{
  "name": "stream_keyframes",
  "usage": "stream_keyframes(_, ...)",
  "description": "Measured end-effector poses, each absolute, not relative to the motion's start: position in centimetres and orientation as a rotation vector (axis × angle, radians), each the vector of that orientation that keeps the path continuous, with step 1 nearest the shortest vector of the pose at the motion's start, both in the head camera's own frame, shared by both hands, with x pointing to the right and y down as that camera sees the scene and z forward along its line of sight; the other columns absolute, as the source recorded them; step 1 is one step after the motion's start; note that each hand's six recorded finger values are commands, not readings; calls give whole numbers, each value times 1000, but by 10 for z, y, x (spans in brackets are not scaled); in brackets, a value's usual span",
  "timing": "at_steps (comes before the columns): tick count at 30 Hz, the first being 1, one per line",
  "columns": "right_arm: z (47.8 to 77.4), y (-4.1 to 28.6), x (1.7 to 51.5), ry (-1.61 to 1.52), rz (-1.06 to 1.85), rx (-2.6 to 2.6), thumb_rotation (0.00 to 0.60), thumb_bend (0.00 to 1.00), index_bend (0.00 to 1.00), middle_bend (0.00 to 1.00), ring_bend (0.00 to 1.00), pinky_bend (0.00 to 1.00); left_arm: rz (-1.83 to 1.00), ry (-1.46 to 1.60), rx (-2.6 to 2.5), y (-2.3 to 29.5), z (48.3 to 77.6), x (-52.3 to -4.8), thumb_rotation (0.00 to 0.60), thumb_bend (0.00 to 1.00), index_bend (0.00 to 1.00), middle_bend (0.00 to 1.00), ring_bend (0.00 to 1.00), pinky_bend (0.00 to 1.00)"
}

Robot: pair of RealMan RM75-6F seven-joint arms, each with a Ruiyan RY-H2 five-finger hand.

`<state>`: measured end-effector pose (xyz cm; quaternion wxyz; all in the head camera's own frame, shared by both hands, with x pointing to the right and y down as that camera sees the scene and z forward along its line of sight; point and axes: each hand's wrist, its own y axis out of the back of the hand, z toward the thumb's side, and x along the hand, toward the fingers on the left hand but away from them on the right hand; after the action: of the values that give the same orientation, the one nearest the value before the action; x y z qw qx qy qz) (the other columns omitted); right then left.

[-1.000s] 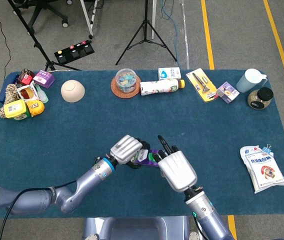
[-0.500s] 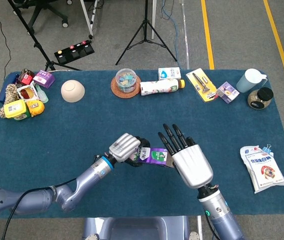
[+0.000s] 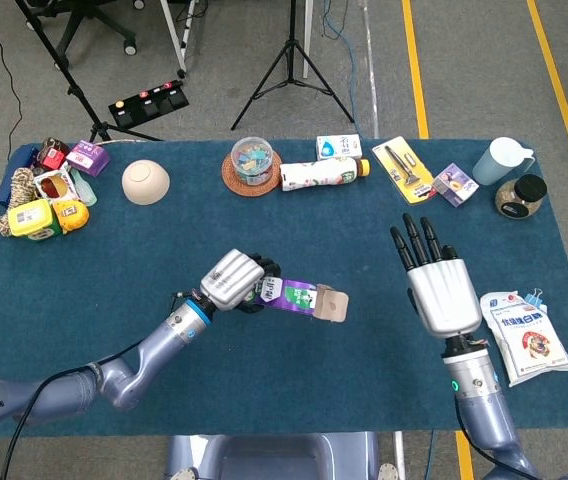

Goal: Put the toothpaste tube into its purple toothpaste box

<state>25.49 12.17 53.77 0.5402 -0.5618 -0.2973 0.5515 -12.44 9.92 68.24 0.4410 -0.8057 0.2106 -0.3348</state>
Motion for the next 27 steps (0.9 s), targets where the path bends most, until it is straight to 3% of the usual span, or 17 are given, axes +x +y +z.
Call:
stream_keyframes(13, 604, 118, 324, -709, 1489, -1469, 600, 292, 48, 18, 36, 446, -1079, 378, -1834, 90, 728, -150, 600, 239, 568, 543, 458, 694)
stream_keyframes(17, 613, 120, 334, -709, 1512, -1484, 600, 292, 48, 19, 37, 448, -1109, 360, -1841, 94, 740, -147, 600, 222, 550, 505, 400, 609)
stream_keyframes(19, 616, 120, 337, -710, 1519, -1491, 600, 292, 48, 19, 37, 448, -1117, 358, -1848, 95, 743, -146, 600, 203, 465, 390, 291, 531)
stream_keyframes(23, 619, 120, 339, -713, 1521, -1500, 600, 293, 48, 19, 37, 449, -1120, 363, -1849, 95, 745, -144, 600, 154, 143, 87, 60, 383)
stream_keyframes(25, 619, 120, 339, -716, 1519, -1504, 600, 293, 48, 19, 37, 448, -1120, 362, -1853, 95, 745, -144, 600, 138, 44, 15, 10, 339)
stream_keyframes(27, 618, 120, 339, -719, 1515, -1508, 600, 293, 48, 19, 37, 448, -1115, 365, -1861, 95, 743, -143, 600, 127, 7, 0, 0, 314)
